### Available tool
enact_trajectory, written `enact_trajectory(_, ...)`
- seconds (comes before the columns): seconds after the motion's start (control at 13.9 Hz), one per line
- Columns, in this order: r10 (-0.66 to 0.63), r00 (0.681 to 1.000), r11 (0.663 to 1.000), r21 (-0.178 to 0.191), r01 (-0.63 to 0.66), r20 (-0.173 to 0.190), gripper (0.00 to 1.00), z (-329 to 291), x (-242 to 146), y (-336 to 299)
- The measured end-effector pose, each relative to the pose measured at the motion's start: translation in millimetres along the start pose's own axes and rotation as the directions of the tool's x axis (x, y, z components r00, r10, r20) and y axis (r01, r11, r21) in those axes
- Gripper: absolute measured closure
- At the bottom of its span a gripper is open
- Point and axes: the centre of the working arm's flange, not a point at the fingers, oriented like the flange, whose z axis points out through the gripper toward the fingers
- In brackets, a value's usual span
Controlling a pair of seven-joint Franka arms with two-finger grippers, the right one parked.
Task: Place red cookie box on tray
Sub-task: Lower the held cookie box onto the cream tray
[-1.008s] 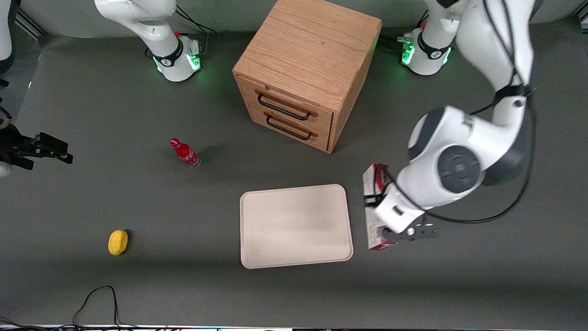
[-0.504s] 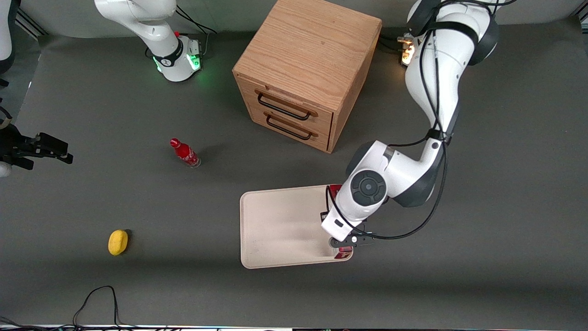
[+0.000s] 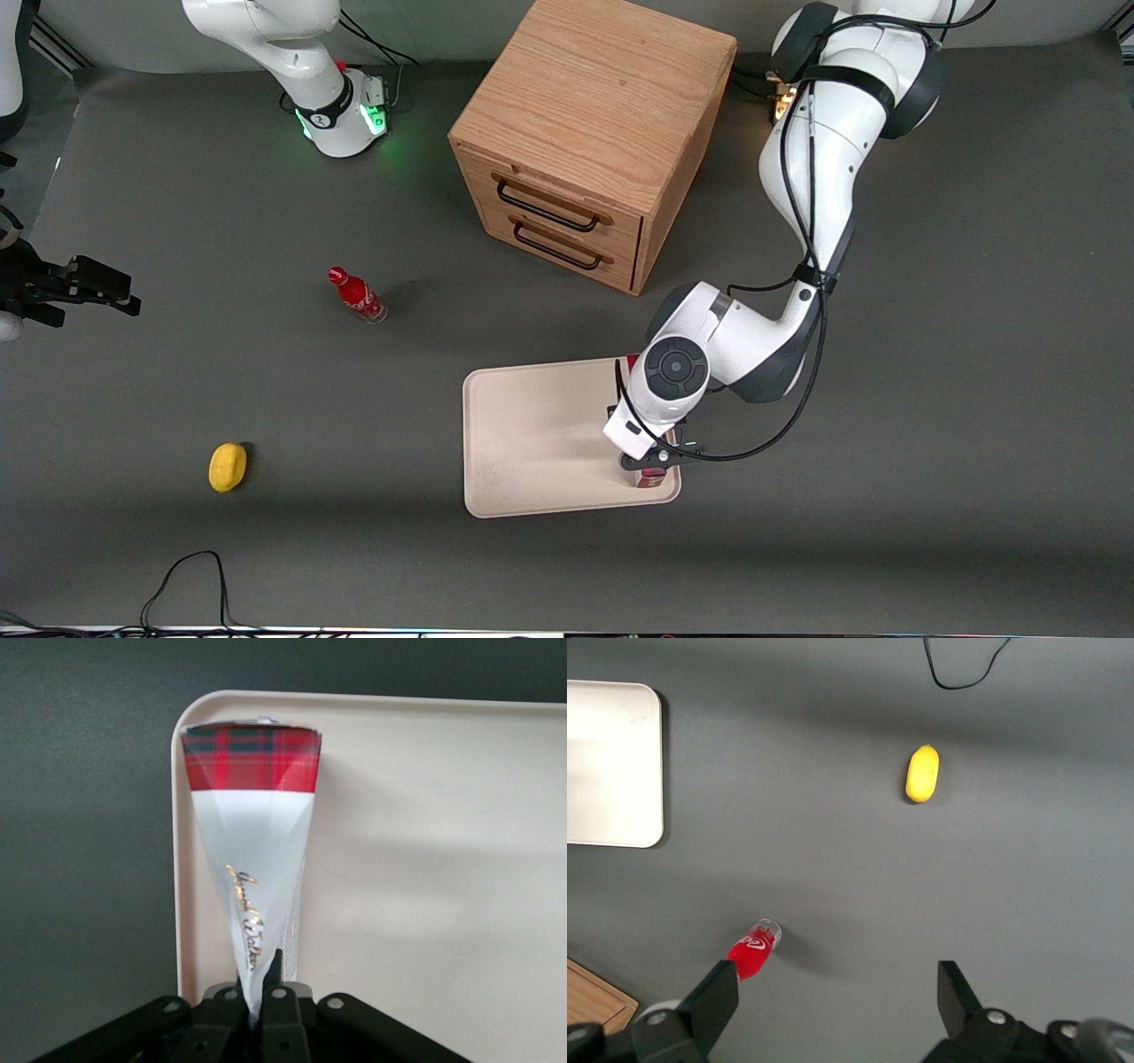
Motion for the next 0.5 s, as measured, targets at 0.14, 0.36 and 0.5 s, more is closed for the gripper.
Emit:
enact_trajectory(0.14,-0.004,1.000,1.000,0.003,0.004,-0.003,0.93,0,2,-2)
enact_trajectory(0.36,-0.008,1.000,1.000,0.001,0.008,-0.011,0.56,-5,5,-5)
enact_trajectory(0.5,-0.015,1.000,1.000,-0.002,0.015,-0.024,0.35,-22,9,-10)
